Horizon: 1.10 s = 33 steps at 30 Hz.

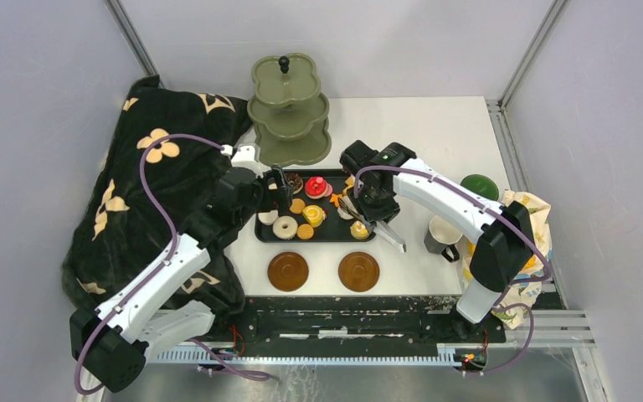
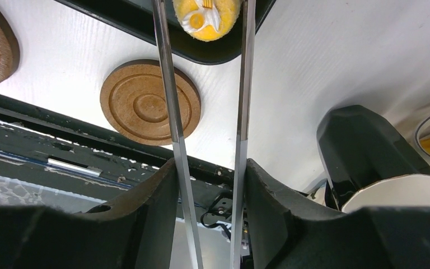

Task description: Serve the afternoon tea

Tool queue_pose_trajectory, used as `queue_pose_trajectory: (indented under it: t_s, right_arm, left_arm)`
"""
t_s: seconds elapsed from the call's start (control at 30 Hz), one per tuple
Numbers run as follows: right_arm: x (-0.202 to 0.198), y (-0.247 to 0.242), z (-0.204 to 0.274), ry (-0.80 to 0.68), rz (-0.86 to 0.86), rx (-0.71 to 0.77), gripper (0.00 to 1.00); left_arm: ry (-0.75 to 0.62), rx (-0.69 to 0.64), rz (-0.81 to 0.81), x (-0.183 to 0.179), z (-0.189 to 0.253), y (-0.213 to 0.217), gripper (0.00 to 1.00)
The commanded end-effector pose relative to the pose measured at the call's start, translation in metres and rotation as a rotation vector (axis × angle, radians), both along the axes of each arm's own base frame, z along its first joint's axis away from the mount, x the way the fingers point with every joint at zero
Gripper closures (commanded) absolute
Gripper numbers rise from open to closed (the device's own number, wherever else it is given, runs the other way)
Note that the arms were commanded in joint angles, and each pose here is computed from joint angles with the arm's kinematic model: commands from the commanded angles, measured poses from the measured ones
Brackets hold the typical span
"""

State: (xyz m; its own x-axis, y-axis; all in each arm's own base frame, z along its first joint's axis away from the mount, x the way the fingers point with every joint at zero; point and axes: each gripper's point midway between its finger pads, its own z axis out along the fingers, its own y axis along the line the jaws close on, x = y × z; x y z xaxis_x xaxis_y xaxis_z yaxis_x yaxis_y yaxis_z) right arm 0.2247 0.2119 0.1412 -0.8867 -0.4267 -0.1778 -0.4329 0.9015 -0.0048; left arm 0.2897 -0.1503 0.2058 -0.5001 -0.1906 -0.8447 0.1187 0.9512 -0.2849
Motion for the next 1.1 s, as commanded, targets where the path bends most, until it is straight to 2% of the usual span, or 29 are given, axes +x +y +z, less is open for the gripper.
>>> queue_pose_trajectory:
  t_s: [0.0,0.07,0.33,0.7,0.8,0.9,0.97,1.07]
  right_arm:
    - [0.007,0.001,0.015,-0.059,0.018,-0.017,0.51]
    - [0.006,0.003,0.014,-0.055,0.021,-0.006,0.54]
    - [0.007,0.005,0.018,-0.078,0.017,0.000,0.98]
    - [0.020,0.017,0.055,-0.210,0.019,0.109,0.99]
    - [0.023,0.017,0.070,-0.250,0.010,0.143,0.99]
    - [0.026,0.017,0.084,-0.280,-0.007,0.183,0.99]
    - [0.028,0.017,0.088,-0.291,-0.021,0.210,0.99]
    - [0.030,0.022,0.092,-0.283,-0.045,0.296,0.99]
  left_arm:
    - [-0.033,-0.053,-0.016,0.006,0.011,-0.009,0.01]
    - [-0.036,-0.052,-0.031,0.005,0.010,-0.010,0.01]
    - [-0.041,-0.068,-0.048,0.005,0.011,-0.015,0.01]
    - [-0.035,-0.078,0.049,0.008,0.014,0.004,0.01]
    - [-0.003,-0.016,0.135,0.015,0.013,0.039,0.01]
    - [0.027,-0.010,0.221,0.022,0.013,0.084,0.01]
    - [0.040,0.000,0.238,0.023,0.011,0.093,0.01]
    - [0.074,-0.041,0.214,0.023,0.002,0.084,0.01]
